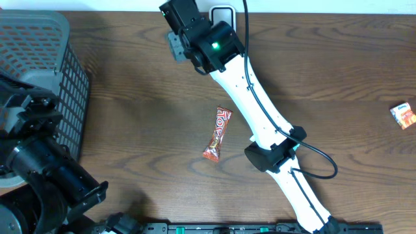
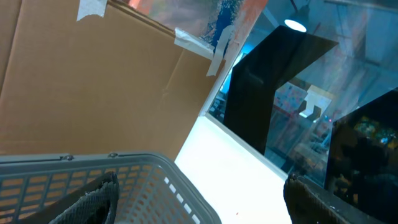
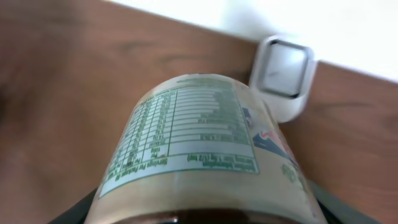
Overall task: Scan the item barcode
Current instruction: 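Hold the bottle up in front of the scanner with the right gripper, then carry the bottle to the right table edge and set it down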
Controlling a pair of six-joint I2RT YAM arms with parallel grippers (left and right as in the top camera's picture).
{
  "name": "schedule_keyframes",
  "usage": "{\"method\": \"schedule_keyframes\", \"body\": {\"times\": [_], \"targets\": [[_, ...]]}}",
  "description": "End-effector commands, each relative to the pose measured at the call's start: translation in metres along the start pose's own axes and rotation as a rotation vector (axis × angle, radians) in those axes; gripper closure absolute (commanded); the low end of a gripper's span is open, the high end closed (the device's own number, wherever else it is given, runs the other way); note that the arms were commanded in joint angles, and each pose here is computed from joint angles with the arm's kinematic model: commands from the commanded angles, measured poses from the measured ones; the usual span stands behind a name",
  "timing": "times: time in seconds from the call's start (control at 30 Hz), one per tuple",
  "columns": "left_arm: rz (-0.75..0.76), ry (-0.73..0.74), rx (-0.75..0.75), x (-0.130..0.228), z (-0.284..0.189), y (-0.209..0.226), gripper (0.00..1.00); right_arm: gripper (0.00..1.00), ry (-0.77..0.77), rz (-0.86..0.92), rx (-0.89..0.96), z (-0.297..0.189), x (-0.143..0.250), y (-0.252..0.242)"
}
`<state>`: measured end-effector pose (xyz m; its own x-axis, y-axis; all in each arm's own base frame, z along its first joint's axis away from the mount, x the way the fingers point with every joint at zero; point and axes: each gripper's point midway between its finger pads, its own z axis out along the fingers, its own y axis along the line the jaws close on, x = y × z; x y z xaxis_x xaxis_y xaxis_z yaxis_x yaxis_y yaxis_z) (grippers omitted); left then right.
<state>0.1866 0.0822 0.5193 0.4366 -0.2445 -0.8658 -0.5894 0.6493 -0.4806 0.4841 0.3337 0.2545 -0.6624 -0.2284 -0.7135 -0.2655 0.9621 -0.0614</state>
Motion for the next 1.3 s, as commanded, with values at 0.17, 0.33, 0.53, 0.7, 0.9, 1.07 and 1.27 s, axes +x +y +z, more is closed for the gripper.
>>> {"method": "schedule_keyframes", "body": {"times": [0.17,0.33,0.53,0.7,0.9,1.07,1.27], "targets": [[-0.037,0.000,-0.015,0.002,0.000,0.003,0.15,0.66,-0.116,0.056,0.188,0.070,-0.020,-0.051],[-0.033,0.002,-0.015,0.002,0.000,0.003,0.15,0.63,-0.197,0.056,0.198,0.100,-0.031,-0.062],[-0.033,0.002,-0.015,0.002,0.000,0.003,0.15,0.64,-0.289,0.090,0.227,0.133,-0.038,-0.089],[-0.033,0.002,-0.015,0.002,0.000,0.003,0.15,0.58,-0.376,0.141,0.236,0.151,-0.045,-0.113],[-0.033,0.002,-0.015,0.002,0.000,0.003,0.15,0.58,-0.420,0.166,0.225,0.164,-0.043,-0.126],[-0.033,0.002,-0.015,0.002,0.000,0.003,0.15,0.59,-0.413,0.161,0.201,0.175,-0.038,-0.121],[-0.033,0.002,-0.015,0.002,0.000,0.003,0.15,0.59,-0.381,0.149,0.204,0.194,-0.021,-0.118]]}}
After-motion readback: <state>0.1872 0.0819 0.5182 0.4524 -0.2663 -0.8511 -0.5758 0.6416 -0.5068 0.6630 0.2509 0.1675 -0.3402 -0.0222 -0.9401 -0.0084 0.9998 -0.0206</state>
